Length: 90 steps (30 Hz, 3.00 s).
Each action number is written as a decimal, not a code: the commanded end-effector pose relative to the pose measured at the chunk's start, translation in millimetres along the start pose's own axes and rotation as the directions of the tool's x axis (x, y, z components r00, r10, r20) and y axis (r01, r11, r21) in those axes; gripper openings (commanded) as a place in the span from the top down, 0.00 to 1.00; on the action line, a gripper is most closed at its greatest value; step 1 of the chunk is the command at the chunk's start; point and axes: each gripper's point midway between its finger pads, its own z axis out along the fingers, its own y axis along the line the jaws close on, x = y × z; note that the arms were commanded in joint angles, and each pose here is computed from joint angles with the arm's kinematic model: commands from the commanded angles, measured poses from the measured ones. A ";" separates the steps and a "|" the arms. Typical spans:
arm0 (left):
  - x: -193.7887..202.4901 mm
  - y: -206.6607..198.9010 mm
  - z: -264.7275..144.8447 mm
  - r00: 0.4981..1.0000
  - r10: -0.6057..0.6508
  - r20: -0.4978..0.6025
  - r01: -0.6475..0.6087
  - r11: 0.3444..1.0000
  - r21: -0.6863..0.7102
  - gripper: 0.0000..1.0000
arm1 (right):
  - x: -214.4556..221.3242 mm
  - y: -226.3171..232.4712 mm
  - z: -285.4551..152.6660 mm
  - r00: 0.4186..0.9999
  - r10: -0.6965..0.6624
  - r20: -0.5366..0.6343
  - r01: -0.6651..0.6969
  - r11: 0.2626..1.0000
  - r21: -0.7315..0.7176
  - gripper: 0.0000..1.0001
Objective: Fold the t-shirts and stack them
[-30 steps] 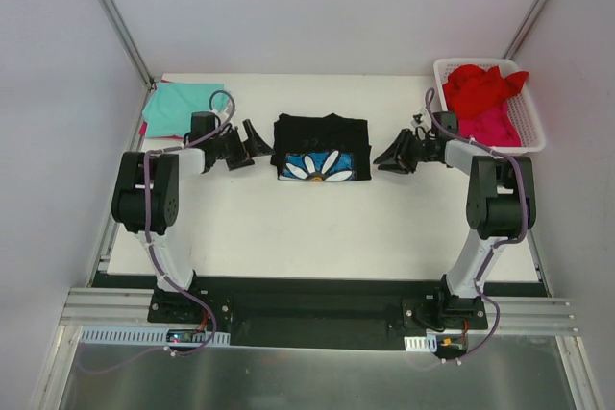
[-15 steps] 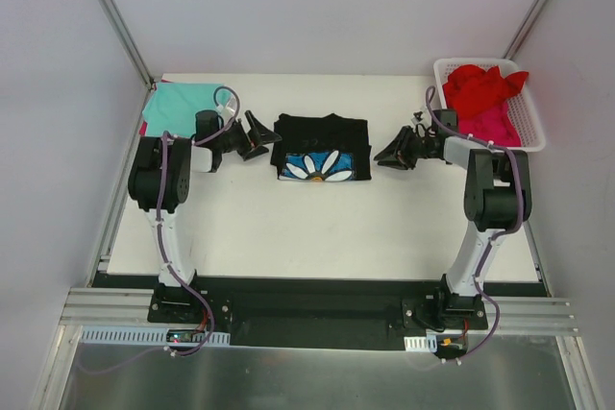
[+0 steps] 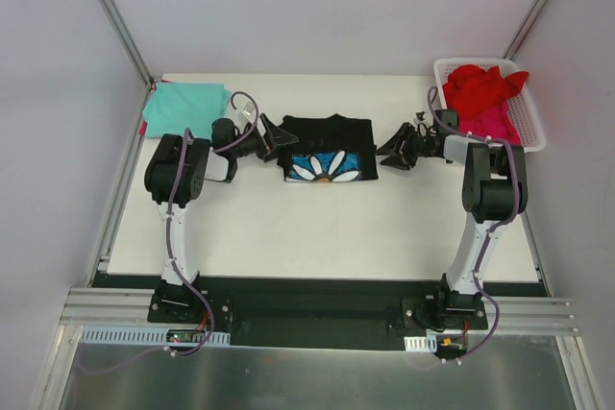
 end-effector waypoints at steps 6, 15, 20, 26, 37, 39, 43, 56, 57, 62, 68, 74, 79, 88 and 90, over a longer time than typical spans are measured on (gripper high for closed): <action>42.4 4.5 5.5 0.996 -0.062 -0.071 0.066 0.996 0.055 0.01 | -12.7 5.5 11.7 1.000 0.012 0.017 -0.010 0.995 -0.098 0.52; 55.3 2.5 1.4 0.994 -0.070 -0.087 0.073 0.996 0.041 0.01 | 3.6 -1.4 13.2 0.999 0.039 -0.011 -0.040 0.996 -0.085 0.70; 66.5 -0.2 -9.6 0.993 -0.073 -0.088 0.074 0.997 0.016 0.01 | 33.4 -5.2 -5.0 1.000 0.021 -0.020 -0.021 0.999 -0.025 0.87; 87.8 -6.0 -26.9 0.992 -0.077 -0.104 0.072 0.996 -0.048 0.01 | 80.5 0.7 -37.7 0.999 -0.030 -0.031 0.032 0.998 0.057 0.91; 152.8 -33.9 -58.0 0.987 -0.067 -0.144 0.050 0.992 -0.119 0.01 | 166.4 -22.9 -60.7 0.989 -0.042 -0.141 0.069 0.980 0.188 0.87; 156.2 -43.6 -60.0 0.988 -0.052 -0.148 0.035 0.993 -0.113 0.01 | 173.4 -22.9 -62.3 0.987 -0.055 -0.154 0.086 0.975 0.205 0.82; 157.9 -51.7 -66.5 0.990 -0.032 -0.137 0.013 0.991 -0.137 0.01 | 175.8 -17.0 -69.4 0.986 -0.089 -0.144 0.120 0.966 0.230 0.67; 117.9 -66.4 -84.4 0.985 0.102 -0.140 -0.148 0.919 -0.365 0.01 | 140.6 42.2 -117.1 0.973 -0.231 0.020 0.216 0.933 0.286 0.45; 109.3 -68.4 -84.8 0.986 0.110 -0.126 -0.150 0.917 -0.369 0.01 | 138.2 47.9 -118.0 0.972 -0.235 0.023 0.219 0.936 0.276 0.45; 85.2 -76.1 -78.3 0.983 0.139 -0.121 -0.173 0.916 -0.361 0.01 | 118.9 74.9 -114.4 0.958 -0.282 0.055 0.265 0.941 0.211 0.49; 64.9 -110.4 -39.0 0.986 0.116 -0.123 -0.135 0.978 -0.161 0.01 | 88.7 90.2 -81.0 0.965 -0.263 0.011 0.260 0.958 0.120 0.79; 38.5 -116.3 -9.0 0.979 0.144 -0.147 -0.157 0.984 -0.081 0.01 | 60.0 96.2 -48.8 0.967 -0.252 -0.041 0.254 0.966 0.050 0.87; 38.5 -110.1 5.2 0.989 0.061 -0.132 -0.067 0.997 -0.041 0.01 | 56.5 82.4 -25.3 0.977 -0.191 -0.094 0.194 0.981 0.030 0.91; 65.0 -126.2 16.1 0.988 0.012 -0.156 -0.011 1.000 0.010 0.01 | 83.8 56.2 -18.2 0.978 -0.151 -0.143 0.159 0.986 0.050 0.91; 68.6 -134.8 17.2 0.988 -0.002 -0.154 0.007 0.999 0.036 0.01 | 86.8 51.9 -18.3 0.979 -0.143 -0.144 0.153 0.986 0.060 0.91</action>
